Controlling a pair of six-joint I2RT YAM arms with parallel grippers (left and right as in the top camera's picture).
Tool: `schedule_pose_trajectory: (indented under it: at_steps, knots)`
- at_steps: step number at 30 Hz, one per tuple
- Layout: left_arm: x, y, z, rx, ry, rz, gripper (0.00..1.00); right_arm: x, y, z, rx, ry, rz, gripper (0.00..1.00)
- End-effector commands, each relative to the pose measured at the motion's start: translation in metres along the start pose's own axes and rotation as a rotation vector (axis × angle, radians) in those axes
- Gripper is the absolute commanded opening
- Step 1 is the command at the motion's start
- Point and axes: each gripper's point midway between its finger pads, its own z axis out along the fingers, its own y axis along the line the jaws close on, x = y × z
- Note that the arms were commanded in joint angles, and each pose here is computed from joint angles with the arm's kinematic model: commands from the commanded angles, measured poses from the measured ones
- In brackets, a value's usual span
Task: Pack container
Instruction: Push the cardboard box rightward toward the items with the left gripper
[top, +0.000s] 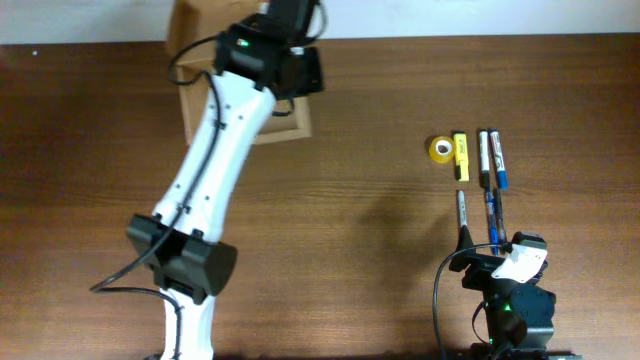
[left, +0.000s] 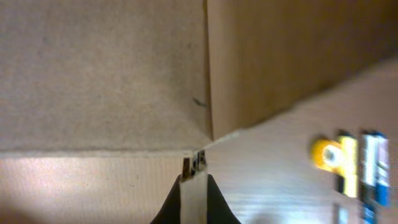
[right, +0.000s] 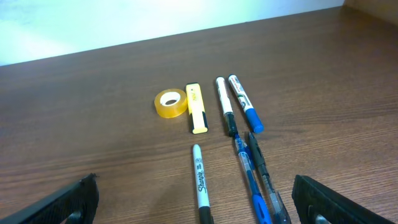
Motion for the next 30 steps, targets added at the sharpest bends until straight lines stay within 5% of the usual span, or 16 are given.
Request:
schedule_pose_trajectory:
  at_steps: [1,10,16,30]
  knots:
    - [0.016,-0.030,-0.005,0.004,-0.008,-0.023,0.01,0.001,-0.005,0.000,0.023,-0.005,0.000,0.99]
    - [0.085,-0.116,0.035,0.015,0.038,0.136,0.02,0.001,-0.005,0.000,0.023,-0.005,0.000,0.99]
    - [0.126,-0.136,0.084,-0.016,0.104,0.218,0.01,0.001,-0.005,0.000,0.023,-0.005,0.000,0.99]
    - [0.125,-0.139,0.146,-0.021,0.071,0.164,0.02,0.001,-0.005,0.000,0.023,-0.004,0.000,0.99]
